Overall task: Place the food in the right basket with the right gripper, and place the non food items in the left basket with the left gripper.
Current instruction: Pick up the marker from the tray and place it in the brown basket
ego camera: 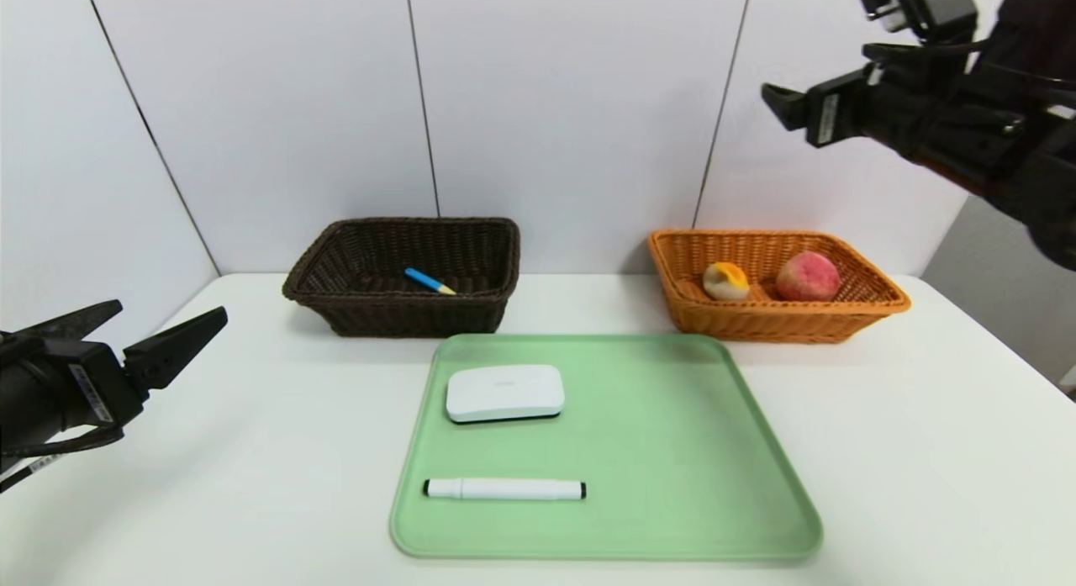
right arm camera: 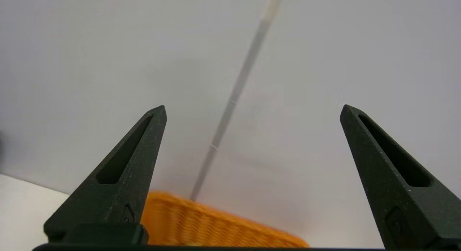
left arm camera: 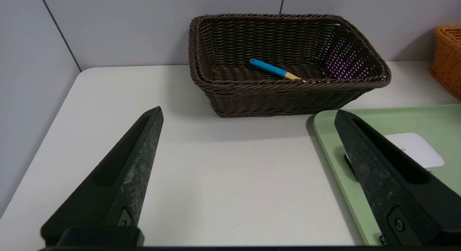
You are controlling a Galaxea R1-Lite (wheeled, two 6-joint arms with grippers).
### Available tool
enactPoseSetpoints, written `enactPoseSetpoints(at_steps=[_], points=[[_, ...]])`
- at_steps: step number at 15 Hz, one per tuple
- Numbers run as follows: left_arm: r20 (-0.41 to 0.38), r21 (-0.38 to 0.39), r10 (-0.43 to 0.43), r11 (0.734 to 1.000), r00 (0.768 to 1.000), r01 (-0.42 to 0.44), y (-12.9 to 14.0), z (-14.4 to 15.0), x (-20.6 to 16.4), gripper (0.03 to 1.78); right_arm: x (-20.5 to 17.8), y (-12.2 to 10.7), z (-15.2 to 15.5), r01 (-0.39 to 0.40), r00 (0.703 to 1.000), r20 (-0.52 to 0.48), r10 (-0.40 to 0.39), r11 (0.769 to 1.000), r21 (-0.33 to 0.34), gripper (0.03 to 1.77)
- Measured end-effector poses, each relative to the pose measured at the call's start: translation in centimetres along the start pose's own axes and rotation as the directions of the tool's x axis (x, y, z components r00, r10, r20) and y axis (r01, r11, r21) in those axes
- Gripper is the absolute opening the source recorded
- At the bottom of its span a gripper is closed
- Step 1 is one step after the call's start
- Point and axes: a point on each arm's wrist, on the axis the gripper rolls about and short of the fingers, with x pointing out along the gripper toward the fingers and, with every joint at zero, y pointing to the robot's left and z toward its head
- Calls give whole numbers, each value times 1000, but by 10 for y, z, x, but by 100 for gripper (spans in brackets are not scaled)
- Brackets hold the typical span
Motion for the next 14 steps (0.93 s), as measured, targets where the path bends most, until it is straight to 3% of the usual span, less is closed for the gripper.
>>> enactPoseSetpoints(at_steps=[3,5,11,14], points=[[-2,6,-1,1000,1000,1,0,1,3,169,-57,-44,-21,104,988,-109,-106,994,-31,168],[-6,8,-20,1000,1000,20,-3,2,7,169,-97,-56,-28,143,976,-160,-148,989,-42,168],[-39,16,-155,988,987,156,-26,8,20,169,-192,-48,-49,165,944,-295,-151,986,26,169],[-157,73,-264,958,952,278,-43,25,27,169,-209,-44,-54,165,943,-297,-147,986,36,169]])
